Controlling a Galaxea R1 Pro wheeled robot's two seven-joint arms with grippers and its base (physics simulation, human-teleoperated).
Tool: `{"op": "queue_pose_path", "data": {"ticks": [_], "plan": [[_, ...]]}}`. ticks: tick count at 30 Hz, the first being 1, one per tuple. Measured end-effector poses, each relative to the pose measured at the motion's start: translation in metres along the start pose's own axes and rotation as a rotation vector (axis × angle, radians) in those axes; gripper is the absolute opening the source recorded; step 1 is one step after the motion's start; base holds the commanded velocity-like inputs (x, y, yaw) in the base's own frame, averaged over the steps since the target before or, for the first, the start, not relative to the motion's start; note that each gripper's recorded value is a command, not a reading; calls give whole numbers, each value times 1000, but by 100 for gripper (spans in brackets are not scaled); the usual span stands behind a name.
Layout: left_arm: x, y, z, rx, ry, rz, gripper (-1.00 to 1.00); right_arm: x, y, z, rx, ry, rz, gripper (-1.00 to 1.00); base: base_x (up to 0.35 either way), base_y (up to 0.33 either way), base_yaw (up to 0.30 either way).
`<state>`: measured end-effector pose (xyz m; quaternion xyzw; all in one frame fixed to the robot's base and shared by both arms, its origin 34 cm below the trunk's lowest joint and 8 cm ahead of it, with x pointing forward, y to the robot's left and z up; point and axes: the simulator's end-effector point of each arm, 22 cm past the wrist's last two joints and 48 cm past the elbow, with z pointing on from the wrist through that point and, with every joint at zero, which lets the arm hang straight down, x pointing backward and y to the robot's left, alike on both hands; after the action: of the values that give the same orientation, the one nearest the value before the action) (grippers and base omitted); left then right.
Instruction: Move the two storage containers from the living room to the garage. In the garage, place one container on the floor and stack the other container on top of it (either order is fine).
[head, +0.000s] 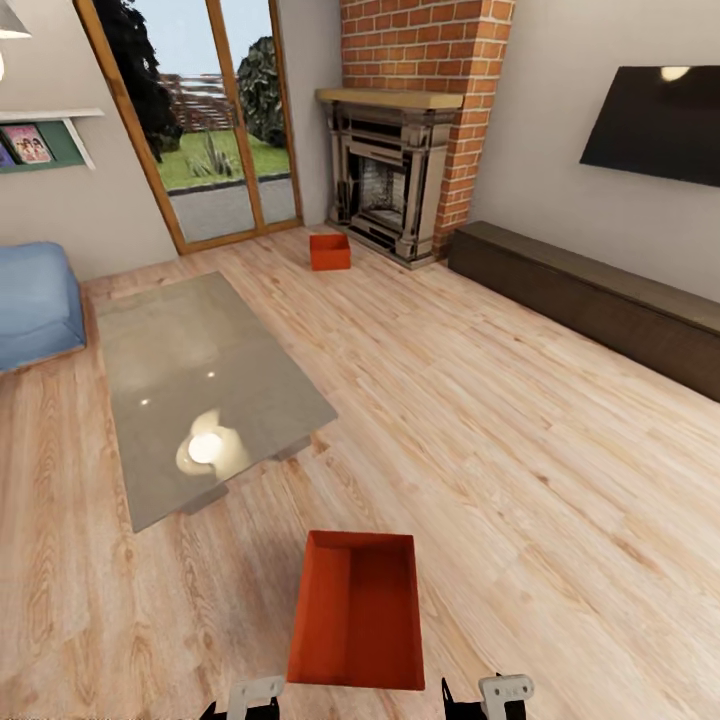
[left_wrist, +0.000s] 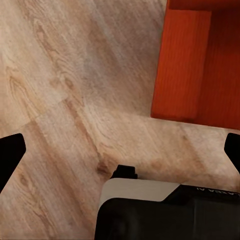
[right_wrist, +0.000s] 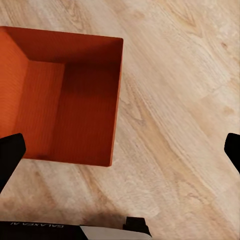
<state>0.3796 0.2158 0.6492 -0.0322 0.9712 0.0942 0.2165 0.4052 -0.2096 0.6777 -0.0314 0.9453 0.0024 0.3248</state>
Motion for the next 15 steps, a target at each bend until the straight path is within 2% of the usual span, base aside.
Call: {"op": "queue_pose_path", "data": {"ticks": [6,12,15], "plan": [[0,0,0,0,1,0,100,0,0,0,0,0,1,100,0,0,2],[1,0,0,0,1,1,100,0,0,0,0,0,4,100,0,0,-231],[1,0,0,0,1,0,100,0,0,0,-1,0,4,100,0,0,-64]]}}
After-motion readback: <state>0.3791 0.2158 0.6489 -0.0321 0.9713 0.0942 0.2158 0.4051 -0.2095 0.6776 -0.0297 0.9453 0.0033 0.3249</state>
